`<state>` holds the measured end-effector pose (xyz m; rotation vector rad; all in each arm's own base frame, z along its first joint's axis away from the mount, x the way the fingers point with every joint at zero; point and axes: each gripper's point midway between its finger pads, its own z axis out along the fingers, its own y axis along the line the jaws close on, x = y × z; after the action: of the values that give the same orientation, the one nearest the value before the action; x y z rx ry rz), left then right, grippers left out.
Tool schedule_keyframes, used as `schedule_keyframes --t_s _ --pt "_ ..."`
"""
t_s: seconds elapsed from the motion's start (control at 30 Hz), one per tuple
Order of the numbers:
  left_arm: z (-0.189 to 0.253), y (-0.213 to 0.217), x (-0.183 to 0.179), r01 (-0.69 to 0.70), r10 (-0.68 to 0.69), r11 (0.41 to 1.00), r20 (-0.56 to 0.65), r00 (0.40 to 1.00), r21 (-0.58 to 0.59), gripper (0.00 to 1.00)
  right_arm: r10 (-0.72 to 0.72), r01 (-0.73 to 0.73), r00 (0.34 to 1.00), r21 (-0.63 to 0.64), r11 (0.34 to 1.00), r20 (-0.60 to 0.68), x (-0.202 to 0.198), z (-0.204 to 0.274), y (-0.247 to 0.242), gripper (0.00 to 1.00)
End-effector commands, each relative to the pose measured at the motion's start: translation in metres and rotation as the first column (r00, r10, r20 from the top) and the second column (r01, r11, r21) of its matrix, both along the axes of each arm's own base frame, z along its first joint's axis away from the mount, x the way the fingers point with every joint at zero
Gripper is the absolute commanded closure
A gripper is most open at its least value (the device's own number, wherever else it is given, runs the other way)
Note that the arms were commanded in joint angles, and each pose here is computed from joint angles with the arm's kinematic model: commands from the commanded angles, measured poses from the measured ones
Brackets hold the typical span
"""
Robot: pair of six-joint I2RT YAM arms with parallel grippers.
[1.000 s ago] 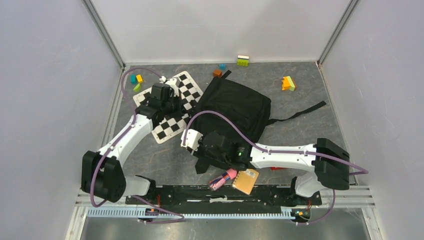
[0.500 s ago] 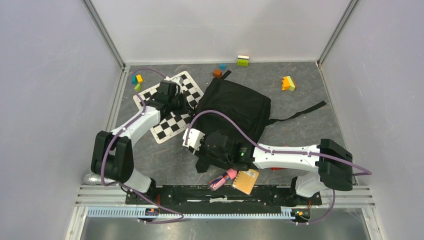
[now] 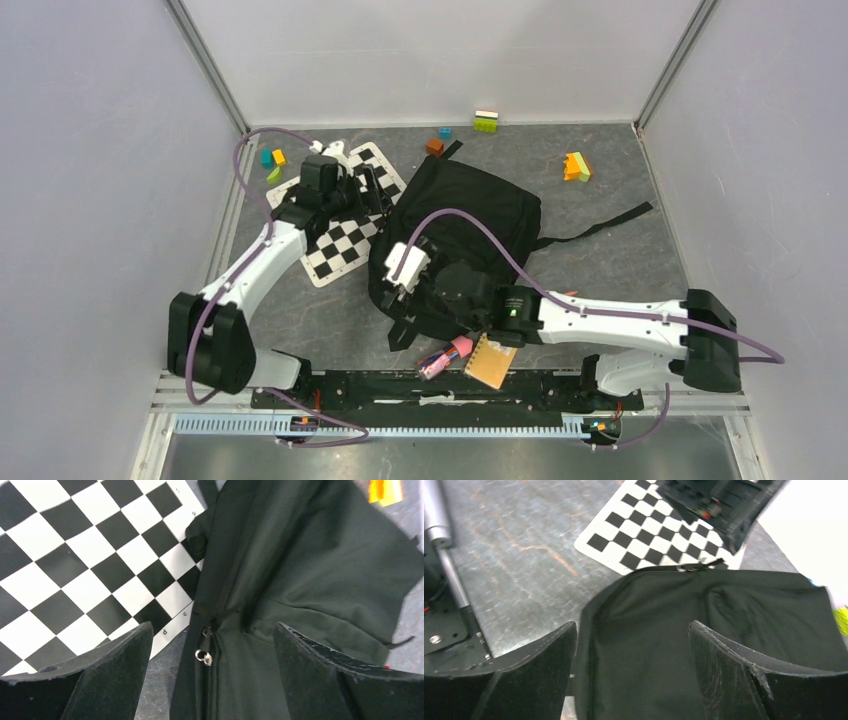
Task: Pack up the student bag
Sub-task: Zip the student bag at the center of the board, then adjust the student bag at the center of the board.
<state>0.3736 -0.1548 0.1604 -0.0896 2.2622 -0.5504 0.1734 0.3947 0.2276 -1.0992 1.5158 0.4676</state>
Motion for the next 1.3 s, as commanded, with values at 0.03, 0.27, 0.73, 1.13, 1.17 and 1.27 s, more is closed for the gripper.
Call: schedule_keyframes --t_s 0.03,0.27,0.73,1.13,1.17,1.27 --pt "0.044 -0.001 -0.011 0.053 -0.049 0.998 0.144 0.988 -0.022 0.0 -0.274 0.274 0.962 0.077 0.959 -0.021 0.04 0.032 -0.053 0.02" --pt "0.019 -0.019 -0.029 0.127 -0.124 0.986 0.032 0.992 -0.105 0.0 -0.524 0.534 0.829 0.003 0.845 -0.194 0.097 -0.019 -0.141 0.02" --pt "-0.04 -0.021 -0.043 0.049 -0.067 0.991 -0.145 0.987 -0.125 0.0 -0.636 0.706 0.612 -0.037 0.707 -0.47 0.122 -0.119 -0.23 0.02" --pt "-0.048 -0.054 -0.047 0.138 -0.168 0.973 -0.163 0.972 -0.184 0.6 -0.571 0.667 0.647 0.012 0.745 -0.505 0.138 -0.122 -0.216 0.73" --pt "-0.042 -0.055 -0.046 0.142 -0.17 0.972 -0.144 0.975 -0.19 0.71 -0.565 0.662 0.66 0.029 0.749 -0.494 0.143 -0.115 -0.213 0.86" --pt "-0.017 -0.055 -0.041 0.157 -0.172 0.968 -0.06 0.983 -0.194 0.91 -0.532 0.628 0.711 0.073 0.775 -0.46 0.156 -0.095 -0.202 1.0"
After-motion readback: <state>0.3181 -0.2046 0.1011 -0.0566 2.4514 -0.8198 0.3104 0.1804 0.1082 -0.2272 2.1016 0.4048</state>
